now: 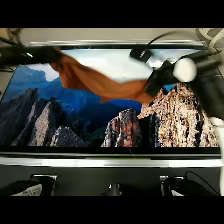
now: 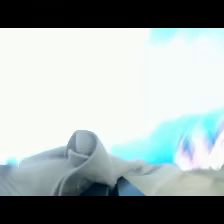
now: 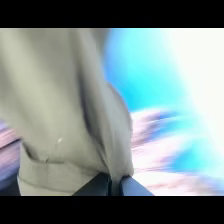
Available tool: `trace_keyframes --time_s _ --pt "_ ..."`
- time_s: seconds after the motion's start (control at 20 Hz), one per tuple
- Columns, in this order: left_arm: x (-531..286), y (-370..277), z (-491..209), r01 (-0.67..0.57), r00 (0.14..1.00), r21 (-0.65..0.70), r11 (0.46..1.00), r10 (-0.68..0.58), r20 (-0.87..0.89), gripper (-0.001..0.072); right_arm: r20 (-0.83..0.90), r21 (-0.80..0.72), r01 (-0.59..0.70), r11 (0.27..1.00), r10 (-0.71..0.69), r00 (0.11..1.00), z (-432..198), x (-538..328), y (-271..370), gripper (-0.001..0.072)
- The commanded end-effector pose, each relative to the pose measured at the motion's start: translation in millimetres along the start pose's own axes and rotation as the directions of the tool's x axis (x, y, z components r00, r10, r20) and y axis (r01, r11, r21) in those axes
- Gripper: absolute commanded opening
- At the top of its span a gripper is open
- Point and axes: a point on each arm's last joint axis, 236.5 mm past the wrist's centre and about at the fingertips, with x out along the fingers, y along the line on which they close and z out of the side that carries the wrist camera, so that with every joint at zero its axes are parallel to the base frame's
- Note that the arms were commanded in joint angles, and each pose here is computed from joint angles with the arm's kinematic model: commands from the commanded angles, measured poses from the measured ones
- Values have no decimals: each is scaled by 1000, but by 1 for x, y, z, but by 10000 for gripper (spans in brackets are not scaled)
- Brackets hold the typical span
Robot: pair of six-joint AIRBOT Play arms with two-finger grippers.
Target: Fold the shirts.
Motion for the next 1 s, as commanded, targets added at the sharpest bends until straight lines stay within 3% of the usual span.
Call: trace_keyframes --time_s 0.0,0.05,0.15,0.3,0.4,0.55,0.65,0.8,0.95 --pt "-172 -94 98 13 903 204 979 -100 418 23 332 106 455 884 -462 822 42 -203 -102 21" --pt "-212 -114 106 30 862 203 979 -129 491 23 399 175 476 862 -504 766 43 -243 -103 21" --pt "-258 -139 99 56 829 221 974 -169 532 23 423 248 464 850 -526 738 29 -282 -96 21" --pt "-266 -139 67 32 888 234 972 -135 440 23 321 243 383 891 -447 835 -4 -272 -72 22" --pt "-239 -119 35 31 952 142 989 -72 298 23 228 214 291 933 -337 913 -19 -244 -50 22" --pt "-167 -90 -31 60 997 -11 998 -59 55 23 -25 134 31 990 -28 999 -49 -166 6 22" --pt "-114 -66 -105 38 987 -88 995 -51 -155 23 -213 78 -116 990 130 968 -73 -102 36 22" --pt "-58 -27 -233 -59 904 -208 976 -36 -425 23 -293 31 -200 979 201 935 -85 11 65 23" --pt "-26 2 -290 -155 869 -336 929 -33 -493 24 -277 3 -226 974 218 936 -81 103 83 23"
